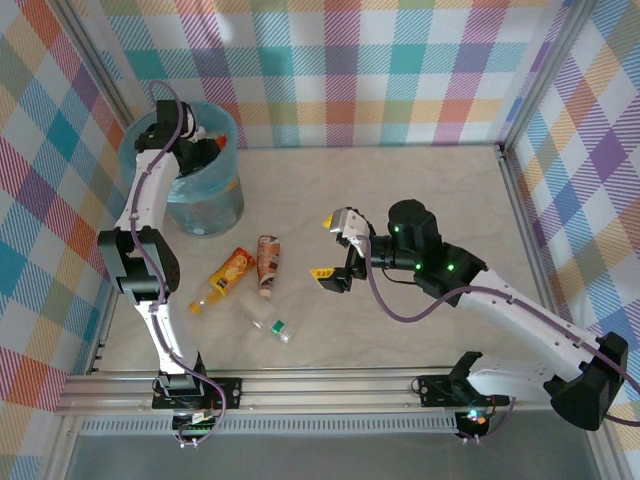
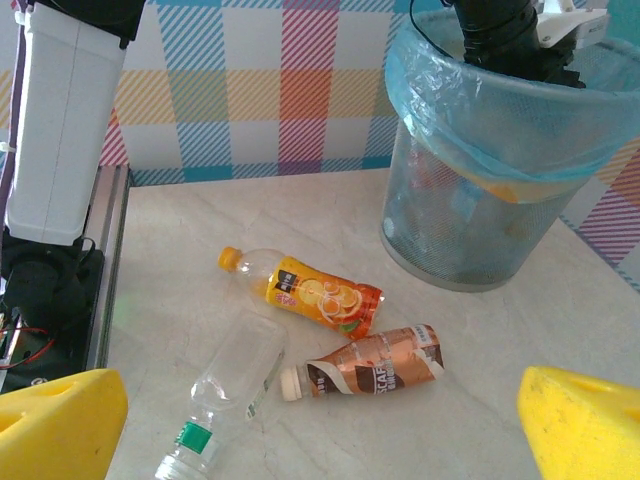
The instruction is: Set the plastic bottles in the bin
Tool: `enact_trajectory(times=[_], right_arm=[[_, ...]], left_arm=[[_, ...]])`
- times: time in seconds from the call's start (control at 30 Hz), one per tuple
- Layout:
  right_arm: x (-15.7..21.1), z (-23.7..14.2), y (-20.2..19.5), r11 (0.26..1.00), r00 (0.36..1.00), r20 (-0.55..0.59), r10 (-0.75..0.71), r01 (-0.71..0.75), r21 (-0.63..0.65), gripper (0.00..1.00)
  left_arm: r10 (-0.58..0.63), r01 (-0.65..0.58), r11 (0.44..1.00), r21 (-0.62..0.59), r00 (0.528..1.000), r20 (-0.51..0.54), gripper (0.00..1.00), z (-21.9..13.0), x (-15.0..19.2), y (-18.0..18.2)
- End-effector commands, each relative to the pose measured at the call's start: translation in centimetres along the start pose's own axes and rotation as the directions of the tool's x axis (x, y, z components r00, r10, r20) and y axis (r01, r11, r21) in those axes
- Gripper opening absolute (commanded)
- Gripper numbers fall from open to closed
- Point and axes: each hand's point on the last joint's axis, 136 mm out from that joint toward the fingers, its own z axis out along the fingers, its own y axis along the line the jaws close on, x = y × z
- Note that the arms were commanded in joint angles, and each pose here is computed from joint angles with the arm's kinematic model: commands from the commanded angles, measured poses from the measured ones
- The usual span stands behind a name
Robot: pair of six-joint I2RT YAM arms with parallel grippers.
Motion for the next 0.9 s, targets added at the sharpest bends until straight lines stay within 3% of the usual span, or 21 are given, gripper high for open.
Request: enact_trajectory(times=[0.0, 0.17, 0.43, 0.6, 0.87], right_arm=[[-0.9, -0.4, 0.3, 1.0, 1.0, 0.021, -0.008, 0.008, -0.008, 1.0], [-0.7, 0.1, 0.3, 1.0, 1.0, 0.016, 0.007, -0.007, -0.019, 1.0], [-0.5, 1.4, 0.1, 0.999, 1.0, 0.009, 0.029, -0.028, -0.041, 1.0], [0.2, 2.8, 0.2, 0.996, 0.998, -0.031, 0.06, -0.062, -0.067, 1.0], [5.4, 8.1, 3.9, 0.99, 0.969, -0.246, 0.033, -0.066, -0.127, 0.97]], left_arm=[[-0.026, 0.026, 0.999, 0.021, 1.0, 0.012, 0.68, -3.7, -0.4, -0.4], [-0.057, 0.041, 0.994, 0.105, 0.985, 0.16, 0.77, -10.3, -3.1, -2.2], [-0.06, 0.016, 0.99, 0.137, 0.944, 0.326, 0.78, -18.4, -4.2, -2.7], [-0.063, 0.009, 0.989, 0.146, 0.925, 0.373, 0.76, -21.4, -2.6, -2.4], [-0.016, -0.058, 0.987, 0.148, 0.89, 0.455, 0.75, -25.2, 3.1, -1.3]])
